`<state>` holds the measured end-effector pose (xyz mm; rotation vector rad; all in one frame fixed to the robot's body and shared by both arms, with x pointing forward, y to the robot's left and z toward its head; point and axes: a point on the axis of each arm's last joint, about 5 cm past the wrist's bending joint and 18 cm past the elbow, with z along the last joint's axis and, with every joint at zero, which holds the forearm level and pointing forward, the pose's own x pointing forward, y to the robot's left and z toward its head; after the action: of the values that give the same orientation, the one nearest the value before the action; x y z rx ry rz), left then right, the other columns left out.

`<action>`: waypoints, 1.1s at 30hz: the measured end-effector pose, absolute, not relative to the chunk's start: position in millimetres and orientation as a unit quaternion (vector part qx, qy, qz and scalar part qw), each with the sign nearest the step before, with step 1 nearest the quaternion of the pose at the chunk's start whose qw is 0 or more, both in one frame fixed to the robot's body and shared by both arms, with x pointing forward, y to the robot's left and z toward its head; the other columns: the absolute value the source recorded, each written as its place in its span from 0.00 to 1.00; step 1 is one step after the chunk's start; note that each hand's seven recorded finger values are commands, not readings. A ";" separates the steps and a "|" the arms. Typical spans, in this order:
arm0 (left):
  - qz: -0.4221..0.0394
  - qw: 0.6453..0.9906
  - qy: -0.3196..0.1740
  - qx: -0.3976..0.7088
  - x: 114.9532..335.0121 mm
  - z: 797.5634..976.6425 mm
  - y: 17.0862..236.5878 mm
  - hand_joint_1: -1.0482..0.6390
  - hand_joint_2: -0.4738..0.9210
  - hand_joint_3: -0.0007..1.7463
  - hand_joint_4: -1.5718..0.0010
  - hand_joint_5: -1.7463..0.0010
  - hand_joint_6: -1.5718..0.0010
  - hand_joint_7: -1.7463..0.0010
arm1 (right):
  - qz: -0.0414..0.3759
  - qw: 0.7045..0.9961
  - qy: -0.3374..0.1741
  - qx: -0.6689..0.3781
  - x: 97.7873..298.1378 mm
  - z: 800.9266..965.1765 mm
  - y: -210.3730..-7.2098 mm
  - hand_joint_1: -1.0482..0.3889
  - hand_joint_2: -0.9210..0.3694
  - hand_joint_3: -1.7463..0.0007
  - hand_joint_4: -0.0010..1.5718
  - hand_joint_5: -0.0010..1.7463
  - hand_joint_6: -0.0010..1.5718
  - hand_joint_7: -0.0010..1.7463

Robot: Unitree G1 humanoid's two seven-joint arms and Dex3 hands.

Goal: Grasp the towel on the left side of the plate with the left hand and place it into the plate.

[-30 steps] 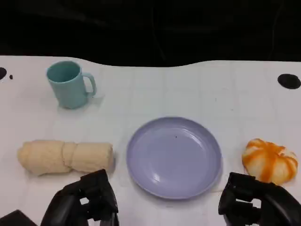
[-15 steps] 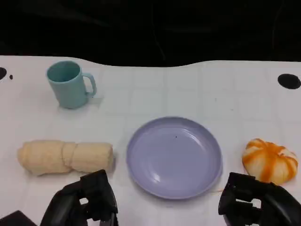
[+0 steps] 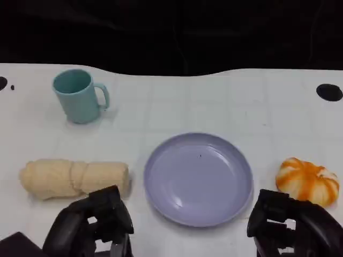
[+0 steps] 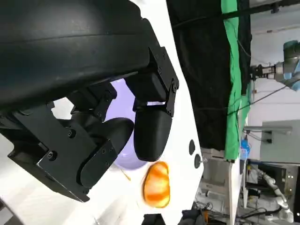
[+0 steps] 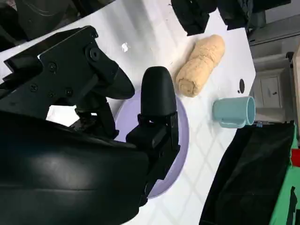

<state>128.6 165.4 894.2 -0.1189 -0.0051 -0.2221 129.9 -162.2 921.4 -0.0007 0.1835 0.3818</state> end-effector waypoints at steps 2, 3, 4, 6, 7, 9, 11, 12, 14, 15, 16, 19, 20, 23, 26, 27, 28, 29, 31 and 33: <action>-0.103 0.993 -0.006 -0.055 128.6 894.6 166.7 0.52 0.67 0.69 0.56 0.13 0.58 0.31 | 0.189 0.978 0.092 -0.002 129.9 921.2 -162.0 0.69 0.32 0.29 0.50 1.00 0.44 0.88; -0.097 0.994 -0.010 -0.045 128.5 895.1 167.5 0.52 0.70 0.64 0.57 0.16 0.59 0.35 | 0.189 0.978 0.092 -0.003 129.9 921.2 -161.8 0.68 0.32 0.29 0.50 1.00 0.44 0.88; -0.092 0.995 -0.014 -0.036 128.5 895.7 168.1 0.51 0.74 0.55 0.59 0.22 0.62 0.43 | 0.189 0.978 0.092 -0.004 129.9 921.1 -161.8 0.68 0.31 0.30 0.50 1.00 0.44 0.88; -0.086 0.996 -0.020 -0.017 128.5 897.2 169.4 0.50 0.84 0.38 0.63 0.32 0.63 0.58 | 0.189 0.978 0.092 -0.006 129.8 921.2 -161.5 0.68 0.30 0.30 0.50 1.00 0.44 0.88; -0.084 0.996 -0.026 -0.007 128.5 899.1 170.7 0.50 0.87 0.32 0.64 0.36 0.63 0.64 | 0.188 0.978 0.094 -0.007 129.7 921.4 -161.2 0.68 0.30 0.30 0.50 1.00 0.43 0.88; -0.080 0.996 -0.041 0.014 129.3 904.1 172.8 0.47 0.97 0.16 0.68 0.46 0.64 0.77 | 0.186 0.978 0.098 -0.007 129.3 922.1 -160.2 0.69 0.29 0.30 0.50 1.00 0.43 0.88; -0.075 0.995 -0.057 0.044 131.2 910.2 175.8 0.43 0.99 0.10 0.73 0.51 0.68 0.84 | 0.188 0.977 0.097 -0.007 129.0 923.0 -158.5 0.70 0.29 0.30 0.50 1.00 0.43 0.89; -0.073 0.993 -0.065 0.061 132.2 914.0 177.9 0.41 1.00 0.09 0.75 0.52 0.69 0.86 | 0.190 0.977 0.096 -0.007 128.9 923.4 -157.9 0.70 0.29 0.30 0.50 1.00 0.43 0.89; -0.066 0.990 -0.082 0.094 134.8 921.6 181.6 0.39 1.00 0.07 0.77 0.55 0.71 0.88 | 0.191 0.977 0.095 -0.006 128.8 923.6 -157.2 0.70 0.28 0.30 0.50 1.00 0.42 0.90; -0.063 0.988 -0.090 0.109 135.5 925.0 182.9 0.39 1.00 0.05 0.77 0.57 0.71 0.90 | 0.192 0.977 0.095 -0.006 128.8 923.5 -157.0 0.70 0.28 0.30 0.50 1.00 0.42 0.90; -0.061 0.986 -0.095 0.127 136.2 927.7 184.3 0.38 1.00 0.04 0.78 0.59 0.72 0.92 | 0.191 0.977 0.095 -0.005 128.8 923.5 -156.9 0.70 0.28 0.31 0.50 1.00 0.42 0.90; -0.060 0.972 -0.102 0.204 141.0 935.6 191.4 0.35 1.00 0.02 0.81 0.61 0.74 0.95 | 0.190 0.977 0.097 -0.004 129.2 923.6 -156.5 0.69 0.27 0.31 0.50 1.00 0.41 0.90; -0.059 0.964 -0.103 0.236 142.6 939.0 193.9 0.34 1.00 0.02 0.81 0.63 0.74 0.96 | 0.189 0.977 0.096 -0.004 129.4 923.8 -156.3 0.69 0.27 0.31 0.50 1.00 0.41 0.90; -0.057 0.935 -0.098 0.336 147.5 946.5 199.3 0.32 1.00 0.01 0.81 0.72 0.75 0.99 | 0.188 0.977 0.097 -0.004 129.8 924.2 -155.9 0.70 0.26 0.32 0.50 1.00 0.40 0.91; -0.057 0.892 -0.081 0.440 151.6 951.0 202.6 0.31 1.00 0.01 0.81 0.78 0.76 1.00 | 0.189 0.977 0.096 -0.005 130.1 924.4 -155.3 0.72 0.23 0.35 0.49 1.00 0.39 0.92; -0.058 0.878 -0.078 0.468 153.2 952.5 203.0 0.31 0.99 0.01 0.82 0.80 0.77 1.00 | 0.189 0.977 0.096 -0.006 130.2 924.5 -155.2 0.72 0.22 0.35 0.49 1.00 0.39 0.92; -0.060 0.863 -0.078 0.495 155.3 954.1 202.5 0.31 0.98 0.00 0.82 0.81 0.77 1.00 | 0.188 0.977 0.096 -0.008 130.2 924.5 -155.1 0.72 0.22 0.35 0.49 1.00 0.39 0.92; -0.061 0.849 -0.078 0.520 157.0 955.5 202.2 0.30 0.98 0.00 0.83 0.82 0.78 1.00 | 0.189 0.977 0.095 -0.009 130.4 924.7 -154.8 0.72 0.21 0.36 0.48 1.00 0.38 0.92; -0.065 0.815 -0.074 0.572 163.2 957.2 200.2 0.30 0.97 0.00 0.83 0.84 0.79 1.00 | 0.188 0.977 0.095 -0.012 130.6 924.9 -154.7 0.72 0.20 0.37 0.48 1.00 0.37 0.93; -0.067 0.792 -0.060 0.604 170.2 957.2 199.0 0.30 0.96 0.00 0.83 0.85 0.80 1.00 | 0.188 0.977 0.095 -0.012 130.5 924.8 -154.7 0.72 0.19 0.37 0.48 1.00 0.37 0.93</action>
<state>170.2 199.0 957.2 1.2996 -0.1295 -0.1439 130.5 -154.7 924.8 -0.0249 0.1914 0.3791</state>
